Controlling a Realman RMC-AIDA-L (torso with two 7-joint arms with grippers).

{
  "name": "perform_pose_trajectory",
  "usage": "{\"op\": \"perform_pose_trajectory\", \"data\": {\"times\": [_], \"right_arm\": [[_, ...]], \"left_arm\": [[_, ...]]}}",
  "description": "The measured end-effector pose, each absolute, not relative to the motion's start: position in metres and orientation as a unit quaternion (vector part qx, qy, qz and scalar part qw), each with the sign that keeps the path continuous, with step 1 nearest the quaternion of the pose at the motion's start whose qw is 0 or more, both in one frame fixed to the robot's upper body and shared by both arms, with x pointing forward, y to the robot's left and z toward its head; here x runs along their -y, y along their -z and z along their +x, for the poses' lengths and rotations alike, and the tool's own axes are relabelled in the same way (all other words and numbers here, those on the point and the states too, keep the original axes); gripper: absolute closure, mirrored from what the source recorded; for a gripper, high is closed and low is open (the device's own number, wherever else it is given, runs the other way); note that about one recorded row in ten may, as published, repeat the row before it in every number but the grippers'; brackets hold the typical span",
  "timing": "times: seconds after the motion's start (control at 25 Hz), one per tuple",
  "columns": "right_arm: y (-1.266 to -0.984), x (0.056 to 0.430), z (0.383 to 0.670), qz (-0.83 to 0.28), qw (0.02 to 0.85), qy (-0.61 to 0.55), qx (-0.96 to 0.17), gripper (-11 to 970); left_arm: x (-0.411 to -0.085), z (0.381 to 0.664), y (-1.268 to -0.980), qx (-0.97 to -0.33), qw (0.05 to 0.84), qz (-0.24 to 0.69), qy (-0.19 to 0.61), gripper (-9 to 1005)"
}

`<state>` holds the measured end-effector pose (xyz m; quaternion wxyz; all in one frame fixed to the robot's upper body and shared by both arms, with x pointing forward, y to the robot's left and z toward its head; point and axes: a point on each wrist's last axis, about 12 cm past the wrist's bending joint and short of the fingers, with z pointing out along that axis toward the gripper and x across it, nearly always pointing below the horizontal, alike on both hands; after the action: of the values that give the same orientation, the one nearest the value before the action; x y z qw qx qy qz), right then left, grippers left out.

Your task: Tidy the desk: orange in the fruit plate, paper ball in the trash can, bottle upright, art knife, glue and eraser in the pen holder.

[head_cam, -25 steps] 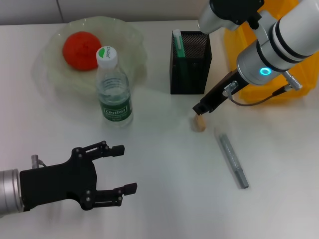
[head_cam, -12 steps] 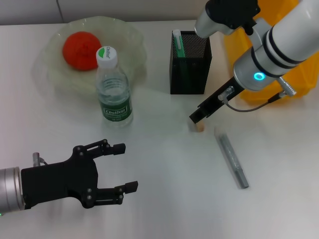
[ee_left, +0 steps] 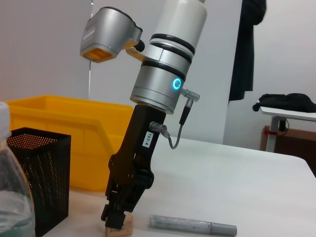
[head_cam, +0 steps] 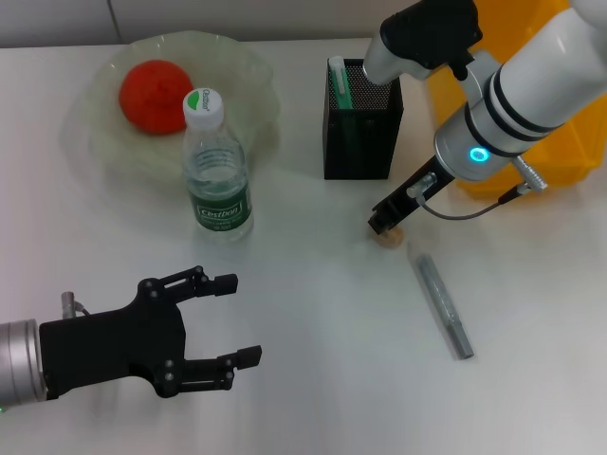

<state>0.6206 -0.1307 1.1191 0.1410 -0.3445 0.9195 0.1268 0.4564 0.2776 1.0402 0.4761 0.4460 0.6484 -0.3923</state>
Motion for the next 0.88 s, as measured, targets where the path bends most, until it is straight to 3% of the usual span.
{"op": "perform_pose_trajectory", "data": {"times": [0.08, 0.36, 0.56, 0.68, 0.88], "right_arm": [[-1.118, 0.131, 0.620, -0.347, 0.139, -0.126, -0.919, 804], [-1.126, 0.131, 0.619, -0.350, 0.146, -0.134, -0.915, 817], [-1.166, 0.135, 0.612, -0.353, 0.207, -0.180, -0.894, 826], [-1.206, 0.154, 0.616, -0.327, 0.301, -0.193, -0.875, 827], [-1.214, 0.165, 0.636, -0.307, 0.358, -0.186, -0.862, 827]], "left_arm": [[-0.278, 0.456, -1.040, -0.649, 0.476, 0.445, 0.392, 139], [-0.278, 0.455, -1.039, -0.650, 0.476, 0.444, 0.392, 139], [-0.278, 0.454, -1.040, -0.649, 0.475, 0.444, 0.394, 139], [-0.278, 0.454, -1.040, -0.648, 0.476, 0.445, 0.395, 139], [-0.277, 0.455, -1.040, -0.646, 0.475, 0.447, 0.396, 139]]}}
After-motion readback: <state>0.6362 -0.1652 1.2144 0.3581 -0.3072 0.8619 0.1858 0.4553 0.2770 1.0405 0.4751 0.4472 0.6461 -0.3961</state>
